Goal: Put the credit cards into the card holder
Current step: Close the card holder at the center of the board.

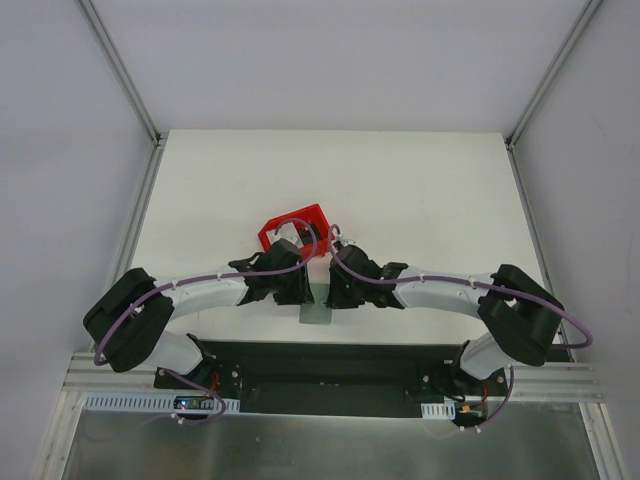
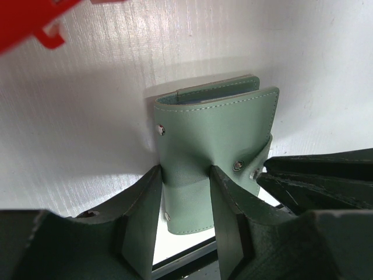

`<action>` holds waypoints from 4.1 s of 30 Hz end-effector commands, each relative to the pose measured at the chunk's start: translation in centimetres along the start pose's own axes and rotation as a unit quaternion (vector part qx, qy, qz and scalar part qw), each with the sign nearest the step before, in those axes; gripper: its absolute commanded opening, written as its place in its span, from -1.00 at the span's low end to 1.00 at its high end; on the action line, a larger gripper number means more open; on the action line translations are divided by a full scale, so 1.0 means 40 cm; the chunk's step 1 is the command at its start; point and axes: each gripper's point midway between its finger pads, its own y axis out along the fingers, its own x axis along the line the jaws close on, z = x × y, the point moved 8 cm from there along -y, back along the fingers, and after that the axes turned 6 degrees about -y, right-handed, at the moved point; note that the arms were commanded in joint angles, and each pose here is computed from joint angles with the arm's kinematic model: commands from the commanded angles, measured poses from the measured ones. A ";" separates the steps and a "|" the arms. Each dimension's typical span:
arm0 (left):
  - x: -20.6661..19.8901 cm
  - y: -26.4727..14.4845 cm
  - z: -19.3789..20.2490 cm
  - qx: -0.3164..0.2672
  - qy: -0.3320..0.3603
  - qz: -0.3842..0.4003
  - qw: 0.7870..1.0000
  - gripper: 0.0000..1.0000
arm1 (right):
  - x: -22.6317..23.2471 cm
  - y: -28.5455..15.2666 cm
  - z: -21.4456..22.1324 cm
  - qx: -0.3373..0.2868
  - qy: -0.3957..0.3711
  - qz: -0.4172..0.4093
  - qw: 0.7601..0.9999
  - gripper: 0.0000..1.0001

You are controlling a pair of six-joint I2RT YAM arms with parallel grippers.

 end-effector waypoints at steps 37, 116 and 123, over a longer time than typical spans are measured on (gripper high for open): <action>-0.002 -0.001 0.008 0.014 0.005 -0.003 1.000 -0.26 | 0.048 0.021 -0.054 -0.006 -0.030 -0.009 1.000 -0.67; -0.002 0.003 0.007 0.015 0.005 -0.005 1.000 -0.27 | 0.022 0.054 -0.036 0.034 -0.021 0.037 0.999 -0.81; 0.001 0.005 0.008 0.015 0.001 -0.005 1.000 -0.26 | 0.006 0.069 -0.002 0.082 -0.014 0.070 0.994 -0.92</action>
